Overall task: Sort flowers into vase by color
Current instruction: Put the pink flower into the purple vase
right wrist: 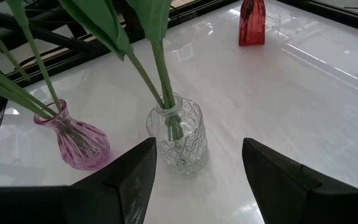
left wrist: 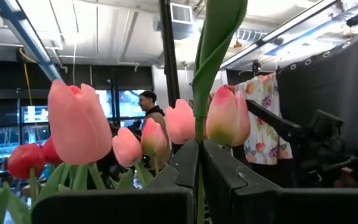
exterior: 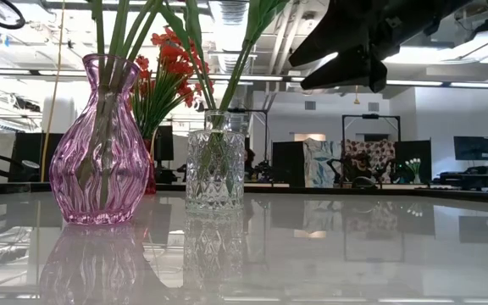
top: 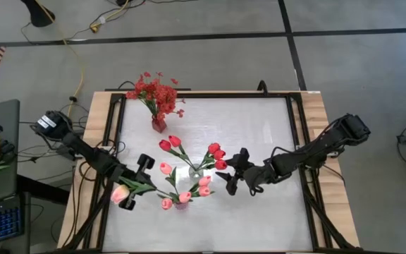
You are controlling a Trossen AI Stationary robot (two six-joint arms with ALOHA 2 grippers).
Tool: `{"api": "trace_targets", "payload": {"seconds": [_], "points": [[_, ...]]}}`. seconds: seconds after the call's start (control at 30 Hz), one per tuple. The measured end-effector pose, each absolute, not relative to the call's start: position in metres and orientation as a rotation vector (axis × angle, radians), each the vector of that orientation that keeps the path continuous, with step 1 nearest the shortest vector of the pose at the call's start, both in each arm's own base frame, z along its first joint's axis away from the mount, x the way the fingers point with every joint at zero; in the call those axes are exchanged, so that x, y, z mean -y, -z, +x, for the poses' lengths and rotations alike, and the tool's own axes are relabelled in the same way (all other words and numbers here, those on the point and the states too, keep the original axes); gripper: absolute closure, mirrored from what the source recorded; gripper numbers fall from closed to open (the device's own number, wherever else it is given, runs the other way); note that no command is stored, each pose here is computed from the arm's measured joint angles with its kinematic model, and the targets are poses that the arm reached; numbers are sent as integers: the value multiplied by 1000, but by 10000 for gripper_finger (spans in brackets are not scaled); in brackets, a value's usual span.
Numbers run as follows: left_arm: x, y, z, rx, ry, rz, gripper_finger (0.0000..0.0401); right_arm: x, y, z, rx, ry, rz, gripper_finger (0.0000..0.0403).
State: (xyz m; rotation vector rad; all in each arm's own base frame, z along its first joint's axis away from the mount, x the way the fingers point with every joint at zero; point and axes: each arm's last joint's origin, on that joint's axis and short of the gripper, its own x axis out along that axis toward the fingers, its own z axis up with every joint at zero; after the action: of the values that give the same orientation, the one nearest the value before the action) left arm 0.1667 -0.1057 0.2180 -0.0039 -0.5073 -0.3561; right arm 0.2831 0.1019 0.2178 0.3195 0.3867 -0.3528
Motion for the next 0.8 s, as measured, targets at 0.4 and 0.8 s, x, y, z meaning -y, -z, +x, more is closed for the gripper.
{"api": "trace_targets", "payload": {"seconds": [0.4, 0.8], "points": [[107, -213, 169, 451, 382, 7, 401, -103, -218, 283, -387, 349, 319, 138], [110, -207, 171, 427, 405, 46, 401, -103, -218, 283, -382, 349, 326, 138]]}}
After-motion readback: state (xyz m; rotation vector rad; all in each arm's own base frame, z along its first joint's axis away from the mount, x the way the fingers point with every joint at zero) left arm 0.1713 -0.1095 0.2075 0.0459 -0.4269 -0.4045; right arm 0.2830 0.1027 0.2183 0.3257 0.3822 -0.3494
